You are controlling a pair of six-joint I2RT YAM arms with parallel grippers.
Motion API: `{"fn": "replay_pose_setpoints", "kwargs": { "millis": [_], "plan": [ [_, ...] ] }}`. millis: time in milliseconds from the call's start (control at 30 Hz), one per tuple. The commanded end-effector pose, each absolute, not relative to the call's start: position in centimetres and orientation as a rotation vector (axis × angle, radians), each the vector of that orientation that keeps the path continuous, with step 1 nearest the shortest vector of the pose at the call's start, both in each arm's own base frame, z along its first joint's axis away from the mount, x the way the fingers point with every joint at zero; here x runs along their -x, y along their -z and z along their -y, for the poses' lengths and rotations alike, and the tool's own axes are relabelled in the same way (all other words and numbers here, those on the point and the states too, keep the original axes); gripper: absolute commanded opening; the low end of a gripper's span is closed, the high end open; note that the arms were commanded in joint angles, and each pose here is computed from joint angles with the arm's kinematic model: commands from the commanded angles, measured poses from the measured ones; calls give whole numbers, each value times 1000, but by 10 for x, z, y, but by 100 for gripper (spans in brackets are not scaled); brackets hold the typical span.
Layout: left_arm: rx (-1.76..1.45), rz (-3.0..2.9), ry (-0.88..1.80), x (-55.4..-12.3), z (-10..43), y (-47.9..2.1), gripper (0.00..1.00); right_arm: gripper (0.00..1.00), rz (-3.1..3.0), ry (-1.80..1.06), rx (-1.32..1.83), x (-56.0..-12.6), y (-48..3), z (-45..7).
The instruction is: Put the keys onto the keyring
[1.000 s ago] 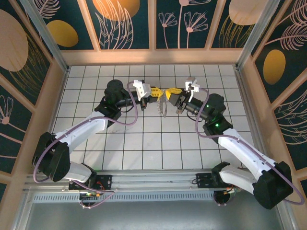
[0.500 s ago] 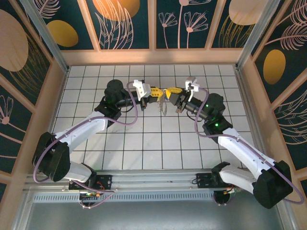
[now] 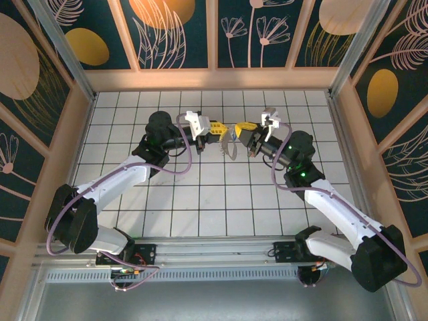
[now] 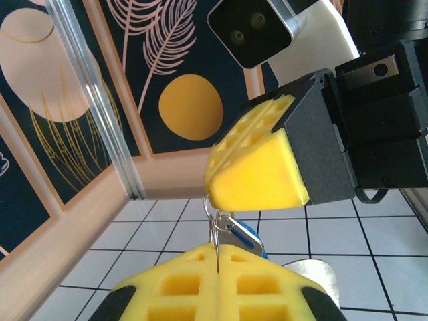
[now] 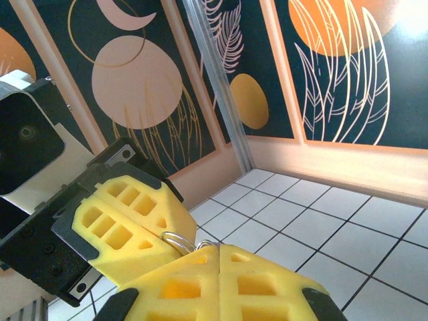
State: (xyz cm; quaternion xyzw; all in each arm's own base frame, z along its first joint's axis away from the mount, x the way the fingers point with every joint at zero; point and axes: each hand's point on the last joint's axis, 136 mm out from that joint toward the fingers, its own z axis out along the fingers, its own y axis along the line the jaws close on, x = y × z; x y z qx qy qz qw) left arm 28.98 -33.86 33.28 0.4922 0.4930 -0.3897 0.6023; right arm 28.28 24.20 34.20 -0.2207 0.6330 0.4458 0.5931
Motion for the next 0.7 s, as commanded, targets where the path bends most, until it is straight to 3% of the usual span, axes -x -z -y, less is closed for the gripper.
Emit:
{"fn": "replay_pose_setpoints", "kwargs": {
  "millis": [0,333,500,667],
  "plan": [
    [-1132,-1014,908,-279,340,-363,0,0,-1453,-1041,508,-282,-343,-239],
    [-1119,-1017,937,-280,342,-364,0,0,-1495,-1085,535,-284,-335,-245],
    [-1098,-1024,951,-282,342,-361,0,43,-1525,-1027,382,-299,-336,-214],
    [-1071,-1043,973,-284,342,-360,0,55,-1543,-978,260,-307,-340,-188]
  ]
}}
